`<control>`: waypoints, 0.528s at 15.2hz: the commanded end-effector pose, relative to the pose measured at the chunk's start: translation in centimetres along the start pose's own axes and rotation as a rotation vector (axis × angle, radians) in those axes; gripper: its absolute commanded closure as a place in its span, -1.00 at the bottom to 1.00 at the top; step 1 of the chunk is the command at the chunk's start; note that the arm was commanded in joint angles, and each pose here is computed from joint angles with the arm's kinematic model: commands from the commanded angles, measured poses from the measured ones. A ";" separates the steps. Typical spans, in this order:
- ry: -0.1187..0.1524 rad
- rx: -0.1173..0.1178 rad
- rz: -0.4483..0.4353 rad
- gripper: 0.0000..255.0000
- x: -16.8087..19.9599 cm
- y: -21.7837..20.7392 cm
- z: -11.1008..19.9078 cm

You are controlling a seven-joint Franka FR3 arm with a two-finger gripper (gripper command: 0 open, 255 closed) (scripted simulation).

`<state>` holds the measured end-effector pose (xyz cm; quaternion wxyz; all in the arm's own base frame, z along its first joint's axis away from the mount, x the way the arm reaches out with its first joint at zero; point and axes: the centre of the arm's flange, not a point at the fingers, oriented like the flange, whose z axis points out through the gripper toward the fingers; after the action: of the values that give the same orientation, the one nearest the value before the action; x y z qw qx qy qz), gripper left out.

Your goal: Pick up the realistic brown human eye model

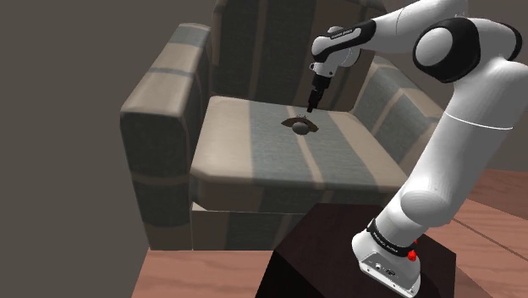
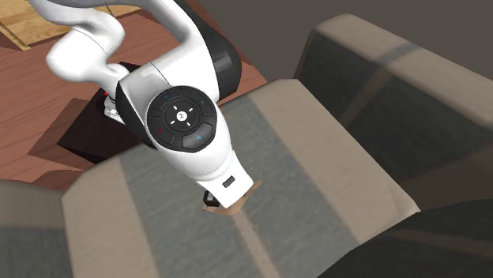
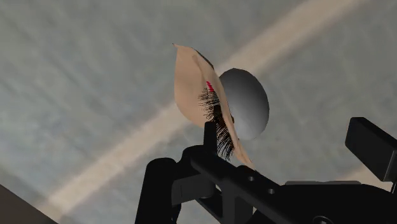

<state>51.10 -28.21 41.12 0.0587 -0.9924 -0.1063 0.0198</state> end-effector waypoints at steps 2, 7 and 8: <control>-0.018 0.011 -0.020 -1.00 1.2 3.2 2.0; -0.020 0.012 -0.023 -1.00 1.4 3.9 4.4; -0.020 0.012 -0.023 -1.00 1.5 3.9 4.9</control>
<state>53.08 -31.22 36.27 0.0639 -0.9905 -0.1180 0.0299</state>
